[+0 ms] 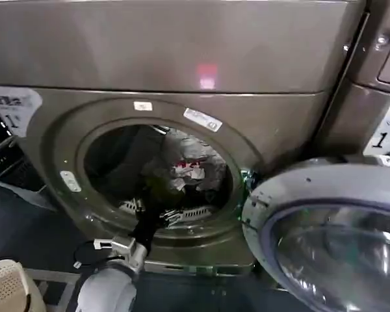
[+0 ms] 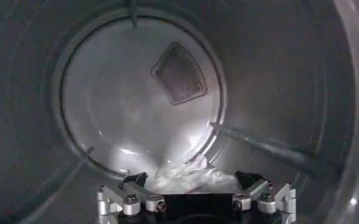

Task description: Grasp the clothes from the dryer.

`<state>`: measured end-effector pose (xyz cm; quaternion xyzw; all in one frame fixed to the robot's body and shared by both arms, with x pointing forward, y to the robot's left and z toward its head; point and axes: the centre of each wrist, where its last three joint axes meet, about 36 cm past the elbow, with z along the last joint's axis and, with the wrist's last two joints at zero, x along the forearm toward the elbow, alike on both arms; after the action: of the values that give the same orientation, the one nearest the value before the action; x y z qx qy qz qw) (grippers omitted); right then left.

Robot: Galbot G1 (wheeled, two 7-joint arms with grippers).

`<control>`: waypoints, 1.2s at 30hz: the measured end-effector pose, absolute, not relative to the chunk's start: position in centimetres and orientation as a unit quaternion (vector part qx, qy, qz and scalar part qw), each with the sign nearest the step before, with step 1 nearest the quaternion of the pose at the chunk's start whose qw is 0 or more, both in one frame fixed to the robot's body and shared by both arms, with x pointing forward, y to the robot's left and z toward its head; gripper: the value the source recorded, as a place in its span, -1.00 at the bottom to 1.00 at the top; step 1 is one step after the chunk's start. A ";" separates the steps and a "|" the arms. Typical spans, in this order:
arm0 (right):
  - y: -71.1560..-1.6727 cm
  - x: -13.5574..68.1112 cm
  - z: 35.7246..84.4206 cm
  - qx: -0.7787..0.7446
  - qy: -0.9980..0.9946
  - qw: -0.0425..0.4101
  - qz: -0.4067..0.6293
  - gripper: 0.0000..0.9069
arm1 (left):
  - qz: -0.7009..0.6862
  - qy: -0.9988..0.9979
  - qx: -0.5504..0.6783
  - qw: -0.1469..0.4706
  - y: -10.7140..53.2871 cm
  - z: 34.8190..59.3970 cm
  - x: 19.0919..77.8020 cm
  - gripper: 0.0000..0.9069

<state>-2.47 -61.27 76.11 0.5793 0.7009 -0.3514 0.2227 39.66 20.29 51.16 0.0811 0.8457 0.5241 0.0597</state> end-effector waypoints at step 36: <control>-60.1 -0.9 76.0 0.552 0.715 0.214 -0.371 1.00 | 0.703 0.561 0.387 -0.203 20.3 55.0 58.2 1.00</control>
<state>-0.90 -60.09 76.05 0.5523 0.7153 -0.3707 0.2142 58.21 20.30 54.99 0.3873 0.5606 0.7031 -0.2035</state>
